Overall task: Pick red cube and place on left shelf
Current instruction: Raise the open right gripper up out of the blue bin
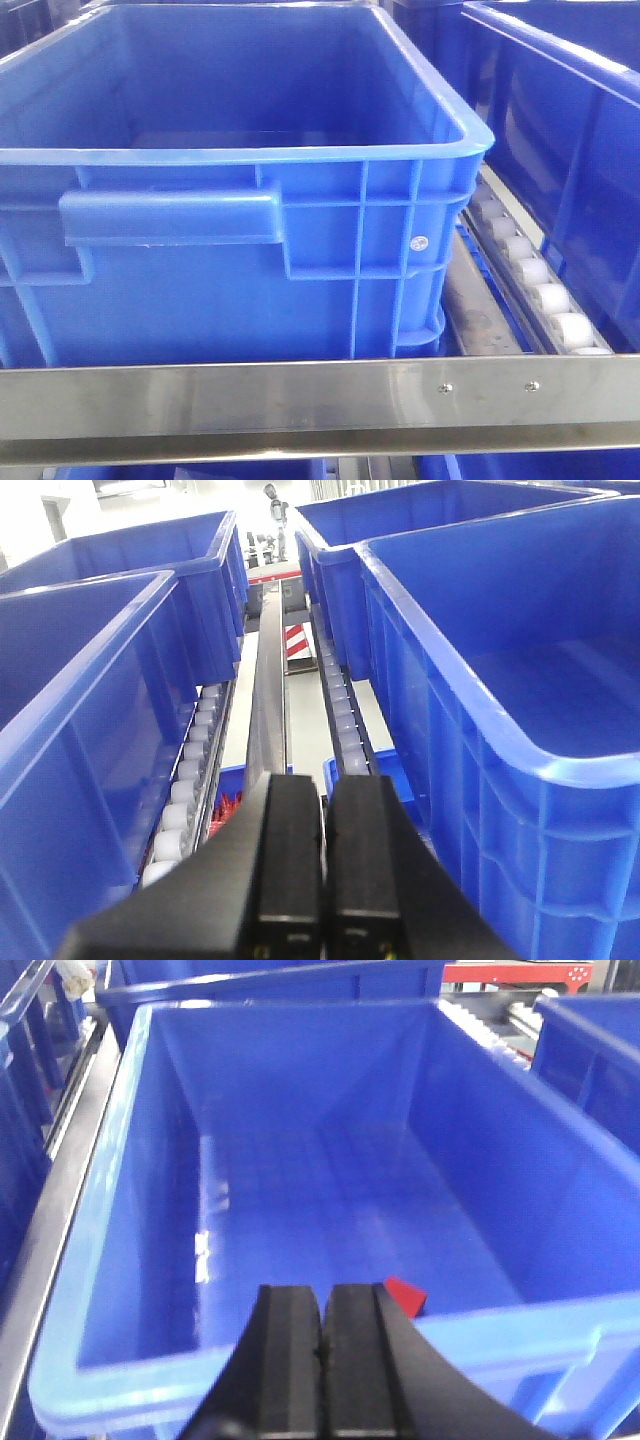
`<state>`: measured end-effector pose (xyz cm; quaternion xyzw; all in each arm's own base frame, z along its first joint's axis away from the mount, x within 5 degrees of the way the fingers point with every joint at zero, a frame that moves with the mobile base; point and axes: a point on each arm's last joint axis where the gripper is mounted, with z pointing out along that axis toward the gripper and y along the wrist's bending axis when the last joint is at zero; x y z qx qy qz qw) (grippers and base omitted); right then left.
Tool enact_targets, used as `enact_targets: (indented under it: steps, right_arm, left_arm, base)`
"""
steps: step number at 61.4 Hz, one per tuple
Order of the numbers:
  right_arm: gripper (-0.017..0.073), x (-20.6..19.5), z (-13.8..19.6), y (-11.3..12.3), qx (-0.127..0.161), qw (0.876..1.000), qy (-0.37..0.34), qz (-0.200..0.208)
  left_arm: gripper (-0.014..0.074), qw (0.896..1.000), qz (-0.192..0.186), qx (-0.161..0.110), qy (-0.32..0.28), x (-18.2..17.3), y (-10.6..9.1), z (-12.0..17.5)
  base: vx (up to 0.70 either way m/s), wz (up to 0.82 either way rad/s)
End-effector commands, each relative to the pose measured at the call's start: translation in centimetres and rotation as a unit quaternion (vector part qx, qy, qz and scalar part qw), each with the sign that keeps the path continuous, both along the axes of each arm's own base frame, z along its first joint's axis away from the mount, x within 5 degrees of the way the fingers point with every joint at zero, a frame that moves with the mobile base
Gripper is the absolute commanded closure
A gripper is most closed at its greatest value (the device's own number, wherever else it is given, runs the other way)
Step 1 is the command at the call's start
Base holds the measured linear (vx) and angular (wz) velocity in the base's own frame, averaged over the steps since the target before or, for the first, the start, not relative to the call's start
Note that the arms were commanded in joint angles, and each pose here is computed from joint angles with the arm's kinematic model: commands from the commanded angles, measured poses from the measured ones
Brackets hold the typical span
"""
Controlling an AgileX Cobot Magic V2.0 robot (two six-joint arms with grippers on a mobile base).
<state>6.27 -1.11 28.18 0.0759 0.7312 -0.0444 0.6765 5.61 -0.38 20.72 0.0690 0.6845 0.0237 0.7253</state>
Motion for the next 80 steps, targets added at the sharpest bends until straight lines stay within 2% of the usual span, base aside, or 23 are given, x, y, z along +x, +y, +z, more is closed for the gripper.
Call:
enact_targets:
  steps: [1,8,15,21,33,46,69,80]
  right_arm:
    - [0.051,0.0,-0.1,0.1,-0.008,0.999,-0.053,0.003]
    - [0.051,-0.4,-2.3,0.2,0.0,0.996,-0.094,0.007]
    - [0.051,-0.9,-4.2,0.3,-0.01,0.988,-0.156,0.009]
    - [0.051,-1.1,-5.4,0.3,-0.014,0.984,-0.179,0.01]
    - [0.051,-1.1,-5.7,0.4,-0.01,0.987,-0.157,0.013]
    - [0.051,-1.0,-6.1,0.7,-0.002,0.99,-0.135,0.046]
    - [0.051,-1.0,-6.1,0.7,-0.002,0.989,-0.137,0.048]
    - [0.051,-1.1,-5.9,0.8,-0.029,0.988,-0.145,0.049]
  left_arm:
    - [0.0488,1.0,0.0,-0.004,-0.03,0.1,0.0,0.0]
    - [0.0488,1.0,0.0,-0.004,-0.03,0.1,0.0,0.0]
    - [0.0488,1.0,0.0,-0.004,-0.03,0.1,0.0,0.0]
    - [0.0488,1.0,0.0,-0.004,-0.03,0.1,0.0,0.0]
    - [0.0488,1.0,0.0,-0.004,-0.03,0.1,0.0,0.0]
    - [0.0488,1.0,0.0,-0.004,-0.03,0.1,0.0,0.0]
    - [0.0488,1.0,0.0,-0.004,-0.03,0.1,0.0,0.0]
    - [0.0488,1.0,0.0,-0.004,-0.03,0.1,0.0,0.0]
  base:
    - [0.0,0.0]
    - [0.0,0.0]
    - [0.0,0.0]
    - [0.0,0.0]
    - [0.0,0.0]
    - [0.0,0.0]
    - [0.0,0.03]
    - [0.02,0.1]
